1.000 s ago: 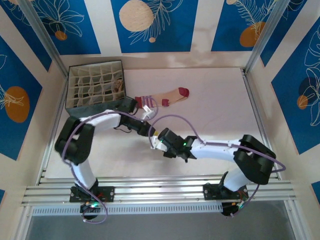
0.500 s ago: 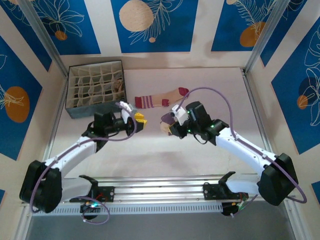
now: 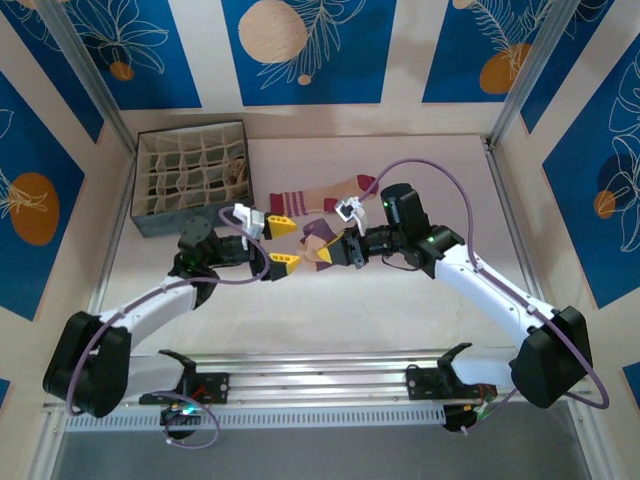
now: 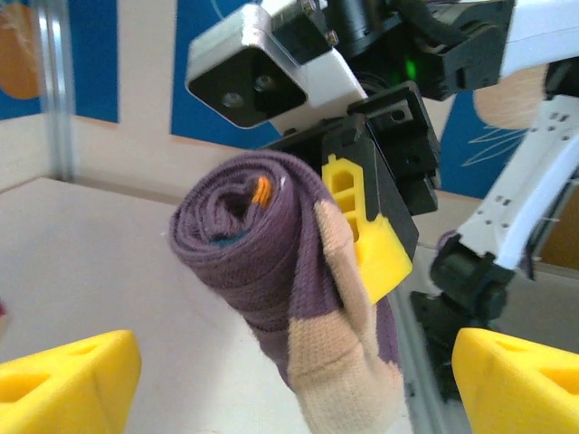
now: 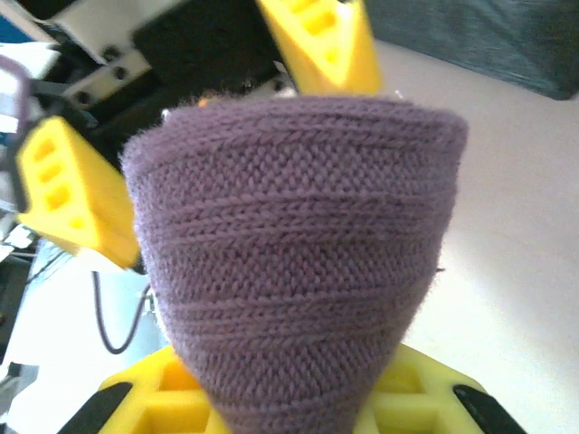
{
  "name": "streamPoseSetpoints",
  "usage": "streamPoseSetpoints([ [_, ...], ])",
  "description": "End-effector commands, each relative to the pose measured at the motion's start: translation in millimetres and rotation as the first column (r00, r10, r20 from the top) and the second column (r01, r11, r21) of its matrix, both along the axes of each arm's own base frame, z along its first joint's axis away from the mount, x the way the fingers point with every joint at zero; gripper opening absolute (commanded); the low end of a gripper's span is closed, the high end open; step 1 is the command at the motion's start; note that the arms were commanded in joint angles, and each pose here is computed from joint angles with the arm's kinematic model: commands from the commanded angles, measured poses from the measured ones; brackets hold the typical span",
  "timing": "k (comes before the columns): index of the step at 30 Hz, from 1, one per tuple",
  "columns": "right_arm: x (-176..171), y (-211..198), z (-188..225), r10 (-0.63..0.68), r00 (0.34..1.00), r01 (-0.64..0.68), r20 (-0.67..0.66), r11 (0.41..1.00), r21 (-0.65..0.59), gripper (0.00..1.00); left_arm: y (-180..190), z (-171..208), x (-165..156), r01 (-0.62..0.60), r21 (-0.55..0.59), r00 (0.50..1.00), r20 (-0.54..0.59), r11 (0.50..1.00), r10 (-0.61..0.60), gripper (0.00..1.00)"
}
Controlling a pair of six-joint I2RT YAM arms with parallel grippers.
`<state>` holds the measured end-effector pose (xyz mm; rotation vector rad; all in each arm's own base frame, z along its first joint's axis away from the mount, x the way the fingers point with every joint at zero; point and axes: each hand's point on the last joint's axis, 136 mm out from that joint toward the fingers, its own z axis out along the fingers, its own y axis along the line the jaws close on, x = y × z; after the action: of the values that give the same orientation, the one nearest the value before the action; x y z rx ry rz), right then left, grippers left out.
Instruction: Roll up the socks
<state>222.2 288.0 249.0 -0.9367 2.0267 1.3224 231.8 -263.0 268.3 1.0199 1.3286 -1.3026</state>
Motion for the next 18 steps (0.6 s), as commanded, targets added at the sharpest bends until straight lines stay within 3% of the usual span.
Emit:
streamPoseSetpoints([
  [1, -15, 11, 30, 0.119, 0.993, -0.119, 0.009, 0.988, 0.101, 0.0, -3, 23, -19, 0.145, -0.056, 0.989, 0.042, 0.988, -0.143, 0.87],
  [13, -28, 21, 38, 0.211, 0.977, -0.209, -0.01, 0.972, 0.103, 0.0, -14, 27, -23, 0.261, -0.084, 0.965, 0.002, 0.962, -0.262, 0.86],
  [18, -36, 21, 42, 0.261, 0.965, -0.256, -0.019, 0.957, 0.132, 0.0, -16, 26, -24, 0.298, -0.068, 0.954, -0.019, 0.952, -0.3, 0.74],
])
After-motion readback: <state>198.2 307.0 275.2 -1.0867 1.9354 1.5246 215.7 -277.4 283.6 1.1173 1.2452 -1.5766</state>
